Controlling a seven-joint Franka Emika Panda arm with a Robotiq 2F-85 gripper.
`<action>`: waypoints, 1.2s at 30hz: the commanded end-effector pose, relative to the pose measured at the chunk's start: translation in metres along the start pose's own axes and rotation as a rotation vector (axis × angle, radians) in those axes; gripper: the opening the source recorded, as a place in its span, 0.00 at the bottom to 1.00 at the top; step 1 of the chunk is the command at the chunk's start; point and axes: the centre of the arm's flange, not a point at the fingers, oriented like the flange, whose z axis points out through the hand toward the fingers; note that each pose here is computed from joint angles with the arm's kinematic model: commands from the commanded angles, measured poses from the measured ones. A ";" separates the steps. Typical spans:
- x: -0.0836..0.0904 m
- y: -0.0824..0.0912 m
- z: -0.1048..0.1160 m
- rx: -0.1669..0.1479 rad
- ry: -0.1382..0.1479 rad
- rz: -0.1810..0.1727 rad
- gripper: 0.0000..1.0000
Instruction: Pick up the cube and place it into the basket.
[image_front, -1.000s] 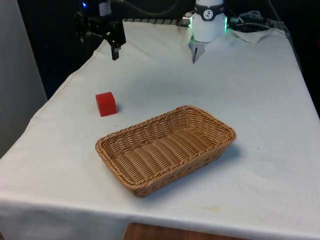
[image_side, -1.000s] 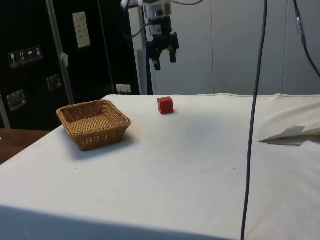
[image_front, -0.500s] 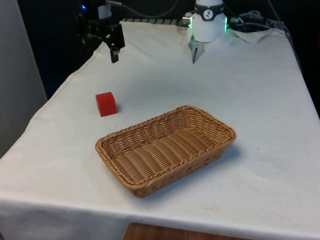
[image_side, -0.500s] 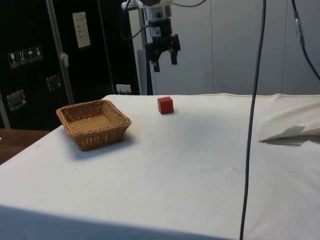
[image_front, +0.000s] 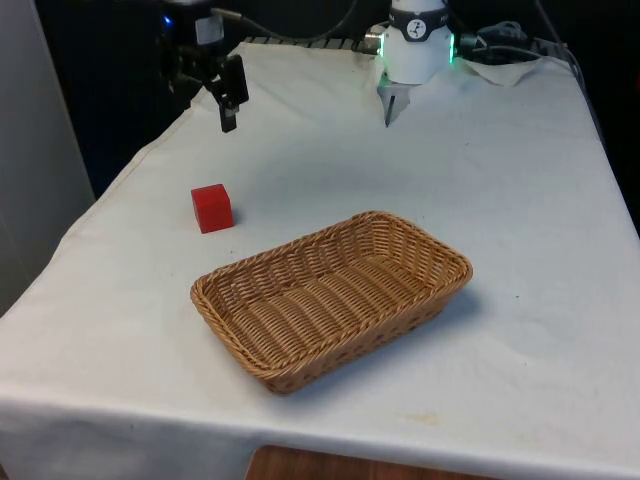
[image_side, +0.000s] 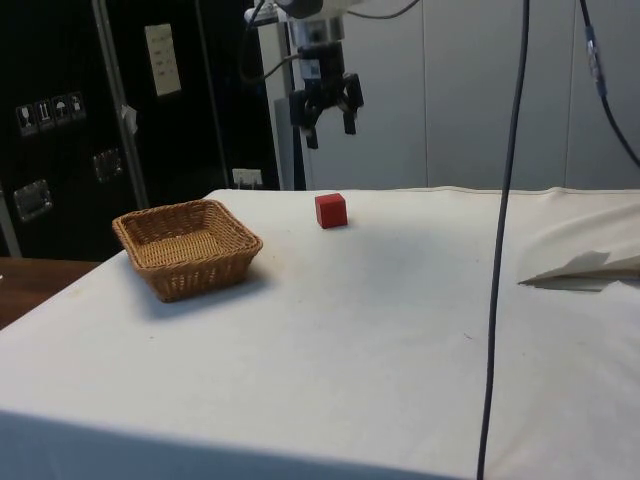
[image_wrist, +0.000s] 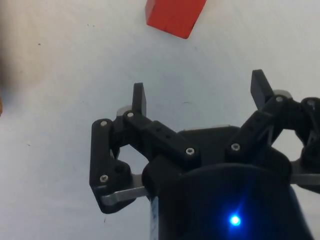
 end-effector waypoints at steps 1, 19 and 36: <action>0.000 -0.001 0.003 0.005 0.010 0.011 1.00; -0.001 -0.006 0.022 0.000 0.030 0.092 1.00; 0.000 -0.013 0.042 -0.021 0.047 0.184 1.00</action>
